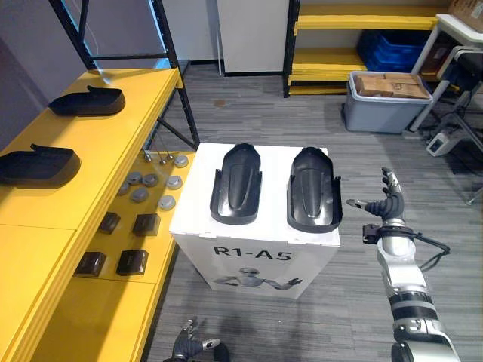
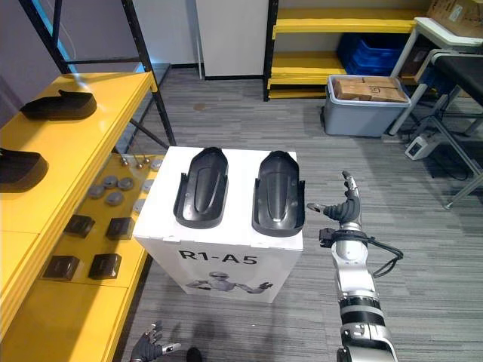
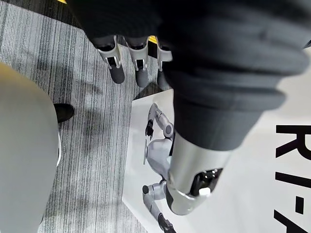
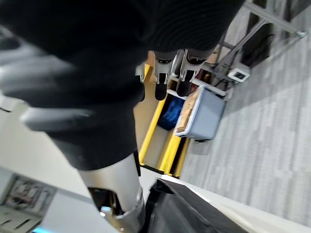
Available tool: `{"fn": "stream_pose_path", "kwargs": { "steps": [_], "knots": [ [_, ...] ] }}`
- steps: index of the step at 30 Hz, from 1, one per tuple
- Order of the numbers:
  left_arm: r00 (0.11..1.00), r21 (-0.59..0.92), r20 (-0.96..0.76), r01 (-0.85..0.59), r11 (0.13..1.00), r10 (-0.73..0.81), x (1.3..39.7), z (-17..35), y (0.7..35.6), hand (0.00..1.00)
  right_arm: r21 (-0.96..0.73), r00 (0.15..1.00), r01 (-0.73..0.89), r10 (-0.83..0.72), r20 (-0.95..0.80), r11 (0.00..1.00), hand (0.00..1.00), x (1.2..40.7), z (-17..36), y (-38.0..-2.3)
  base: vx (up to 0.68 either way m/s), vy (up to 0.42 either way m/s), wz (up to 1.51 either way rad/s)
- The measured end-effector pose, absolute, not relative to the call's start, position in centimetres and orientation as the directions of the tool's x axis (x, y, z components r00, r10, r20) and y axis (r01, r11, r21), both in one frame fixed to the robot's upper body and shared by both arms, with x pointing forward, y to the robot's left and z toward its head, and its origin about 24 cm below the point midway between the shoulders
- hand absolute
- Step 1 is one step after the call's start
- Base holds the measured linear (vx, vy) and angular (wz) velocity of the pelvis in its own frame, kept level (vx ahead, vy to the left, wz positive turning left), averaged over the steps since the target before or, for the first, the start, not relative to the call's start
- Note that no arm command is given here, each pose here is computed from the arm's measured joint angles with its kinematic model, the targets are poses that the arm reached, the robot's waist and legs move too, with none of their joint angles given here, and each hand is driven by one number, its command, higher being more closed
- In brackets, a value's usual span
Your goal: Walk over and take plastic housings, then place them on the shelf
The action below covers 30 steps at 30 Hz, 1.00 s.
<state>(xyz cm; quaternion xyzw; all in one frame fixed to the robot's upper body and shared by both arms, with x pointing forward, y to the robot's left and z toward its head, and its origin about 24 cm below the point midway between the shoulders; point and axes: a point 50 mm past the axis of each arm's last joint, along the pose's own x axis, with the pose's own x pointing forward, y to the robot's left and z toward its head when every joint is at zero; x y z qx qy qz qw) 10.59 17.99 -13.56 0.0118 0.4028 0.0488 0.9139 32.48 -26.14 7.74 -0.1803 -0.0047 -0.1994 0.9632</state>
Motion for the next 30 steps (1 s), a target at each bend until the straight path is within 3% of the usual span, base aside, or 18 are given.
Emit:
{"fn": "stream_pose_path", "kwargs": {
  "steps": [21,22,30],
  "knots": [
    [0.679,0.067,-0.725,-0.104,0.992,0.12,11.7,-13.5,17.6,0.0,-0.371,0.937,0.276,-0.335,-0.103,0.886,0.0,37.4,7.6,-22.6,-0.01,0.007,0.04],
    [0.677,0.069,-0.726,-0.107,0.992,0.124,11.7,-13.5,17.6,0.0,-0.383,0.936,0.271,-0.334,-0.109,0.883,1.0,37.6,7.7,-22.5,-0.05,0.032,-0.01],
    [0.664,0.077,-0.733,-0.133,0.988,0.146,11.8,-13.7,17.8,0.0,-0.381,0.906,0.32,-0.398,-0.145,0.867,1.0,38.1,8.3,-23.5,-0.01,0.009,0.0]
  ]
}}
